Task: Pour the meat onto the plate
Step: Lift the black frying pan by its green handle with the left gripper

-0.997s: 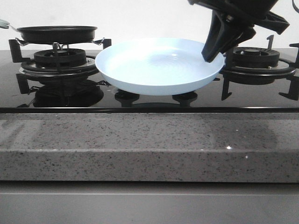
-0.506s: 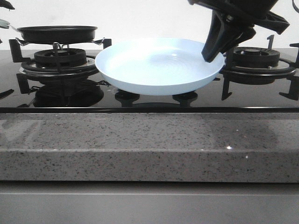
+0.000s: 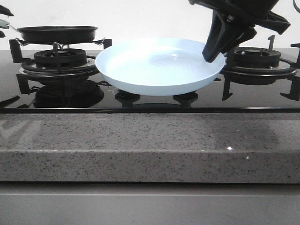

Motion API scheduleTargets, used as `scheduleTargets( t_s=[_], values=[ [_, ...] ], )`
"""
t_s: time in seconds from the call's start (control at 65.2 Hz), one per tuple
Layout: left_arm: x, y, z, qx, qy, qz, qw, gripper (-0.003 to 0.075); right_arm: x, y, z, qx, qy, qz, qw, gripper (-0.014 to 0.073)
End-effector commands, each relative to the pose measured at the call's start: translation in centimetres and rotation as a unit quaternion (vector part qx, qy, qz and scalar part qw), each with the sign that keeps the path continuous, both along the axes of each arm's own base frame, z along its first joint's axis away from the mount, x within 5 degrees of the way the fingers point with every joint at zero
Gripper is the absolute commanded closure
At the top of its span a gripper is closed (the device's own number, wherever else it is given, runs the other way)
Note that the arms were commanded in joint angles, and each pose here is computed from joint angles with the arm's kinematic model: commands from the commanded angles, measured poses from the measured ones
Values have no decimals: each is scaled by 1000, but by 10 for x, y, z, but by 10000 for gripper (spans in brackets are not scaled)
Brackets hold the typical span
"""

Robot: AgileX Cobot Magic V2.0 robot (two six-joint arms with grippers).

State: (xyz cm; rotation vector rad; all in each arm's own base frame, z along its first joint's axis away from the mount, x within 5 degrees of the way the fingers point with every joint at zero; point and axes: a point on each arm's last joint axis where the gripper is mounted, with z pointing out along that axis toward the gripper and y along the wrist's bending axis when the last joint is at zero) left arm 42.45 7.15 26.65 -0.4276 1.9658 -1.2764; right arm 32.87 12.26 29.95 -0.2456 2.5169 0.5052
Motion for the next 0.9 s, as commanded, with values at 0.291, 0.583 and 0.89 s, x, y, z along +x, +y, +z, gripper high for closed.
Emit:
scheduleTargets(
  t_s=[0.291,0.583,0.89],
  values=[
    [-6,-3,40,-33,-60,-12,998,741,-3,-2,25,18,-48,-4,999,663],
    [-15,-6,62,-69,-95,-24,993,741,-3,-2,25,18,-48,-4,999,663],
    [-53,-22,125,-24,-176,-33,984,741,-3,-2,25,18,-48,-4,999,663]
  ],
)
